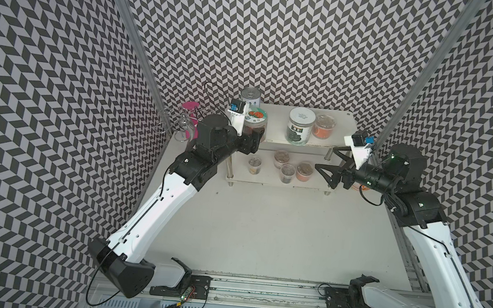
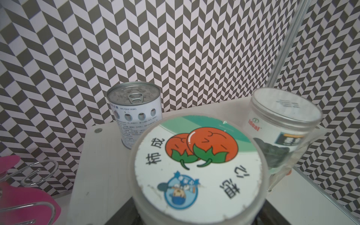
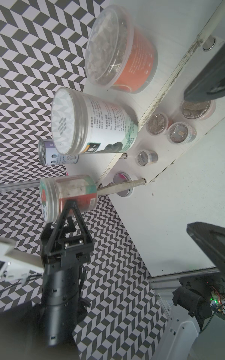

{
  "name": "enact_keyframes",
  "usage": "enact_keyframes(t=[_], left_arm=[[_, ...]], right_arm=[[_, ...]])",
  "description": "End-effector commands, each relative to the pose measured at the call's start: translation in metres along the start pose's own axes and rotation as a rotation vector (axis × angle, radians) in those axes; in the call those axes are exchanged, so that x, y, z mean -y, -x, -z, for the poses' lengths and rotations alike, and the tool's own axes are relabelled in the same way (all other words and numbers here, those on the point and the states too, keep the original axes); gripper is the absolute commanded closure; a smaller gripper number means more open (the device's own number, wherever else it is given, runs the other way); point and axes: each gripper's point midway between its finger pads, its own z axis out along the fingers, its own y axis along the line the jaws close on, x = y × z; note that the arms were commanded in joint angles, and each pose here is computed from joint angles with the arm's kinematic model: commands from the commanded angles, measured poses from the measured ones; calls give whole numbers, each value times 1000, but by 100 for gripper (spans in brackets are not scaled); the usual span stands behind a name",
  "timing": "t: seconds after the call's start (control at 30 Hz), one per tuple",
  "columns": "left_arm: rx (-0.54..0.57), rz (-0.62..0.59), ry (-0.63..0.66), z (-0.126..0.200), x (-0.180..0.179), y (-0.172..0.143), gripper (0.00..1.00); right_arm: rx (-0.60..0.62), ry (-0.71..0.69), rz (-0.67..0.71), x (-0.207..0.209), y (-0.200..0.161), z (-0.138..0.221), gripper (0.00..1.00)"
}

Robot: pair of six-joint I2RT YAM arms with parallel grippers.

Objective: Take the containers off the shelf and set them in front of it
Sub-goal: 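Pick up a container from the shelf, then place the container at the center of the board.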

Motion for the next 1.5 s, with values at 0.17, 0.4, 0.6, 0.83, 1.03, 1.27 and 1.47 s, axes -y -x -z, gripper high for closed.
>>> enact_keyframes(t=[0.17,0.4,0.6,0.83,1.03,1.27,1.47], left_arm=[[128,53,-51,59,23,-40,23],[93,66,-4,55,25,-125,21],[49,89,64,46,12,-193,21],[-13,91,128,37,0,-253,22],[-75,137,192,40,-14,-295,22],[-148,138,232,36,-22,-330,22],[-180,152,238,36,-23,-345,20]], right_arm=[[62,1,53,-3,13,2,0],[61,-11,58,-1,10,2,0],[59,-36,76,2,8,3,1],[59,-36,81,4,8,0,0],[60,-44,82,6,7,0,0],[71,14,82,-3,-2,-4,0],[68,47,74,-9,-12,-4,0]])
